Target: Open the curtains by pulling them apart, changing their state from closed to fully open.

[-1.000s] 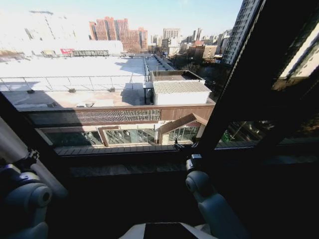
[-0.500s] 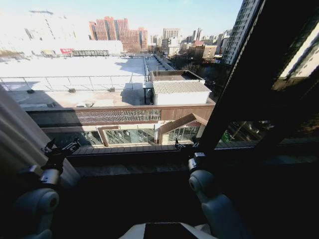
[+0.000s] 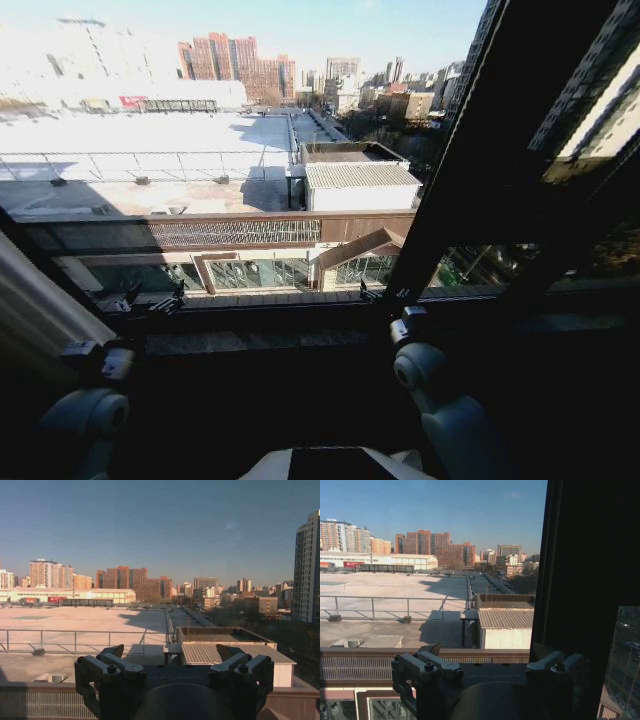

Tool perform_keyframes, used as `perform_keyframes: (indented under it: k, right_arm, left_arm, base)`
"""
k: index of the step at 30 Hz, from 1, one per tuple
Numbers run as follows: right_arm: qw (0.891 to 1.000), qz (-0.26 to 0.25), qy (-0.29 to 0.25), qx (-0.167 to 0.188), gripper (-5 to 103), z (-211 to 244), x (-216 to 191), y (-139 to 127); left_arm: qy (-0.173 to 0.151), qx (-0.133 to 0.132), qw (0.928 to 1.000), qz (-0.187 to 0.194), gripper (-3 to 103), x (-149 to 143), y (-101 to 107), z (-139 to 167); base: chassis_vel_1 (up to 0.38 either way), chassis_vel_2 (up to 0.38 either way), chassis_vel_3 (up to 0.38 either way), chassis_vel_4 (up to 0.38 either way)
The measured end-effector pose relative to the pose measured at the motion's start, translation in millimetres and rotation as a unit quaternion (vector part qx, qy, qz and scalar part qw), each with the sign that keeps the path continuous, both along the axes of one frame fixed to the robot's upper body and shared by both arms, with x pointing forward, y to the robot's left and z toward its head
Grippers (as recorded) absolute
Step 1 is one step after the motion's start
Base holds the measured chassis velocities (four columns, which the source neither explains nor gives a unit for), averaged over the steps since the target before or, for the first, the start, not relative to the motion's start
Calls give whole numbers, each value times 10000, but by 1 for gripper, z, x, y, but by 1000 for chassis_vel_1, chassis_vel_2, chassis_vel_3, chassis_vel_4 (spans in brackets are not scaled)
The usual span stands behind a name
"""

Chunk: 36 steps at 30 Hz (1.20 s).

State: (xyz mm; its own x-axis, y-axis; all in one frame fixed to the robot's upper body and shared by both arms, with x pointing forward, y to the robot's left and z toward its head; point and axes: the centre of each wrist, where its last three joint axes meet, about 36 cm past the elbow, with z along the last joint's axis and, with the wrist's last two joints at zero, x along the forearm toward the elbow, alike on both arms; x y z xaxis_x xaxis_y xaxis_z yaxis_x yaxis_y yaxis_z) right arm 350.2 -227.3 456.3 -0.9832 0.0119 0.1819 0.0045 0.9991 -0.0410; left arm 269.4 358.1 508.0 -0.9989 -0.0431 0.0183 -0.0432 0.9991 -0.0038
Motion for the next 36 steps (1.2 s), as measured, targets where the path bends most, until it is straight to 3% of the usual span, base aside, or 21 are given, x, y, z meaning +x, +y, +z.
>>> perform_keyframes:
  k: [13, 36]
  right_arm:
    - [9999, 97, 60, -19, 100, 15, -13, 3]
    - [9998, 147, 127, -44, 100, 10, -9, 5]
  left_arm:
    - [56, -18, 10000, 73, 100, -11, -6, 3]
    - [129, -1, 9993, 361, 100, -32, -12, 0]
  base:
    - [-308, -336, 299, 335]
    - [-237, -462, 239, 472]
